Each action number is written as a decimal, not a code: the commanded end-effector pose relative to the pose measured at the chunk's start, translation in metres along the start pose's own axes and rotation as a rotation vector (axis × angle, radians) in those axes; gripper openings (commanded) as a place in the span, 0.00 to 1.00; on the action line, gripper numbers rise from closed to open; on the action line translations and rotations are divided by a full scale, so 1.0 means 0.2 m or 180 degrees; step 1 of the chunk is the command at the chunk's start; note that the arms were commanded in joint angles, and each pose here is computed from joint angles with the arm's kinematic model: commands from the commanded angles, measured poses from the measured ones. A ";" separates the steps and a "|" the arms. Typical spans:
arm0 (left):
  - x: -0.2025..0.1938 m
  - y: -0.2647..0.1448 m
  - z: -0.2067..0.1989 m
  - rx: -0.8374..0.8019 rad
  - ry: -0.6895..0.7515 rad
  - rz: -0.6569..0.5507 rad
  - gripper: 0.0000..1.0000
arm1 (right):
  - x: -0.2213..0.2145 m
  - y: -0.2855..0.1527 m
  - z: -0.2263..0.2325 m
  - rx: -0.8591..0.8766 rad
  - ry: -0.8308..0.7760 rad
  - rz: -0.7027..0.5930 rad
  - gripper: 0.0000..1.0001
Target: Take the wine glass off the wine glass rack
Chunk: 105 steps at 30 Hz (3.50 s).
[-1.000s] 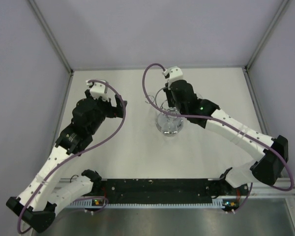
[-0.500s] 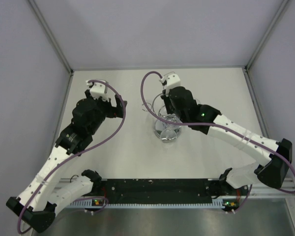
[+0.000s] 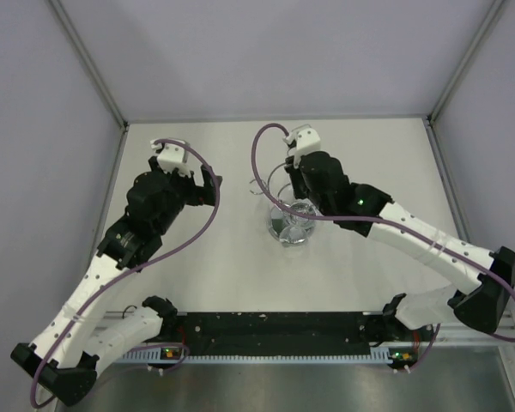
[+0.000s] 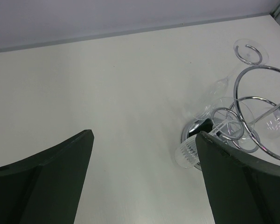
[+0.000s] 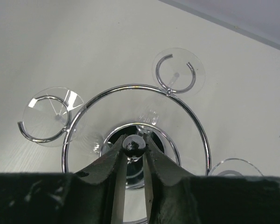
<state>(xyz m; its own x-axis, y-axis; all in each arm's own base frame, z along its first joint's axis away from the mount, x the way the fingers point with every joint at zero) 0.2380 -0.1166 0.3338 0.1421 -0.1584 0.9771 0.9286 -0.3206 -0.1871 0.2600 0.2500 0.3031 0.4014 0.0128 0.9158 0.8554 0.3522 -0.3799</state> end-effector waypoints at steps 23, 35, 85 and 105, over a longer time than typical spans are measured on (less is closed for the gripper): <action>0.01 0.05 -0.02 -0.0047 -0.0029 -0.0036 0.96 | 0.31 -0.42 -0.31 -0.0477 0.0440 -0.0724 0.60; 0.01 0.08 -0.07 -0.0231 -0.0106 0.0242 0.97 | 0.16 -0.29 -0.81 -0.0818 0.1832 -0.0107 0.69; -0.09 0.04 -0.10 -0.0387 -0.0086 0.0312 0.98 | -0.11 -0.20 -0.71 0.0888 0.3581 0.0172 0.44; -0.10 0.05 -0.11 -0.0397 -0.0089 0.0327 0.98 | -0.13 -0.17 -0.70 0.0941 0.3724 0.0288 0.00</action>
<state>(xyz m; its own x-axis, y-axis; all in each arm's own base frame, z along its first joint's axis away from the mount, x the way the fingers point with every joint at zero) 0.2363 -0.1339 0.3032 0.2837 -0.1842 0.9410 0.8525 -0.4008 -0.3355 0.2639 0.1058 0.2632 0.6350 -0.7607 0.1347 0.7592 0.5822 -0.2911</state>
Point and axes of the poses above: each gripper's point midway between its finger pads, its own y axis out along the fingers, its own z axis along the line the jaws close on, x = y × z, the point moved 5 cm from there along -y, back along the fingers, and after that the axes turned 13 degrees about y, right-handed, at the moved point
